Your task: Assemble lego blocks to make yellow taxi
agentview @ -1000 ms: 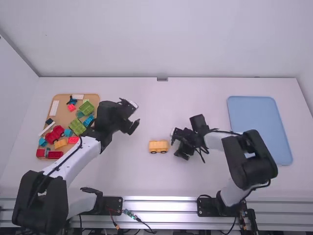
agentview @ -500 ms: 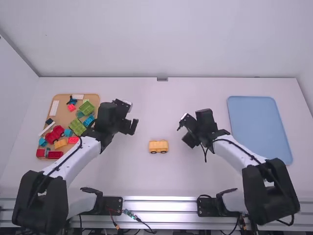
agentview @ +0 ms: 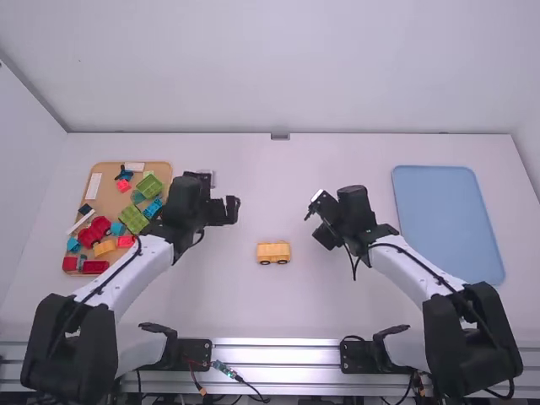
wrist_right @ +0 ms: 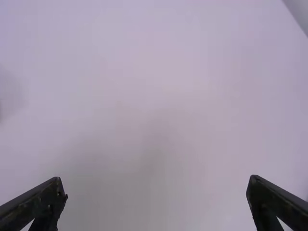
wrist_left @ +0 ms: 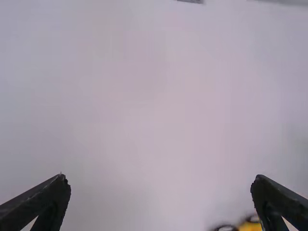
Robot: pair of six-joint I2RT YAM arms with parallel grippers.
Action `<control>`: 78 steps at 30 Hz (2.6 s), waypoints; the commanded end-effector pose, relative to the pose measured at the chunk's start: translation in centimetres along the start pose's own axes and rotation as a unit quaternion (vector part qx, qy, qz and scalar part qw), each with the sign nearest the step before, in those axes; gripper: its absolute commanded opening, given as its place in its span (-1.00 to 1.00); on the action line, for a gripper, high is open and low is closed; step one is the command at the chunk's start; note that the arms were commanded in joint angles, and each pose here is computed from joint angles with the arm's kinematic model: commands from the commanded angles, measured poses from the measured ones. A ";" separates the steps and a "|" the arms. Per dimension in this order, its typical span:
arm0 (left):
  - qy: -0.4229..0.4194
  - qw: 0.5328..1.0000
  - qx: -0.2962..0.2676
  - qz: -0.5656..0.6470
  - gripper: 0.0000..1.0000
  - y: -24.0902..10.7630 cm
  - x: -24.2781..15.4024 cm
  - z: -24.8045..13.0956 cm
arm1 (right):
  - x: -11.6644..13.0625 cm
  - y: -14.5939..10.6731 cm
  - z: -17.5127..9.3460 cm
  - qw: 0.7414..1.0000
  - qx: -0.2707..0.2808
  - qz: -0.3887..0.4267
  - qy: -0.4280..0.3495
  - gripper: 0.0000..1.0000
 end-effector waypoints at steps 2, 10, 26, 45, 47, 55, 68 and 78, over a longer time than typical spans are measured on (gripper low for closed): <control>0.122 0.971 -0.060 -0.197 0.98 1.2 4.5 -0.8 | -0.1 0.0 -0.3 1.000 0.000 0.001 -0.005 0.98; 0.218 0.920 -0.034 -0.325 0.98 0.3 9.1 -3.3 | -0.2 0.1 -0.3 1.000 -0.003 0.001 -0.006 0.98; 0.343 0.680 -0.037 -0.647 0.98 -0.9 21.8 -9.5 | -0.1 0.1 -0.3 1.000 -0.003 0.002 -0.006 0.98; 0.422 0.515 0.015 -0.746 0.98 -1.7 31.2 -10.1 | -0.2 0.1 -0.3 1.000 -0.003 0.002 -0.006 0.98; 0.429 0.533 0.015 -0.729 0.98 -1.4 31.7 -10.3 | -0.2 0.1 -0.3 1.000 -0.003 0.002 -0.006 0.98; 0.427 0.550 0.026 -0.718 0.98 -1.9 31.7 -9.9 | -0.2 0.1 -0.3 1.000 -0.003 0.002 -0.006 0.98; 0.436 0.559 0.020 -0.705 0.98 -3.3 32.4 -9.3 | -0.1 0.1 -0.3 1.000 -0.003 0.002 -0.006 0.98; 0.429 0.563 0.010 -0.707 0.61 -4.5 32.8 -8.1 | -0.1 0.0 -0.2 1.000 -0.001 0.002 -0.004 0.98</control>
Point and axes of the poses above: each hand's point on the last joint's axis, 136 mm out from that joint toward the fingers, its own z axis out along the fingers, its own x axis along the line the jaws close on, y = z × x, the point moved 2 cm from there along -z, back along the fingers, and after that the axes turned 4 degrees about -z, right-handed, at the moved point
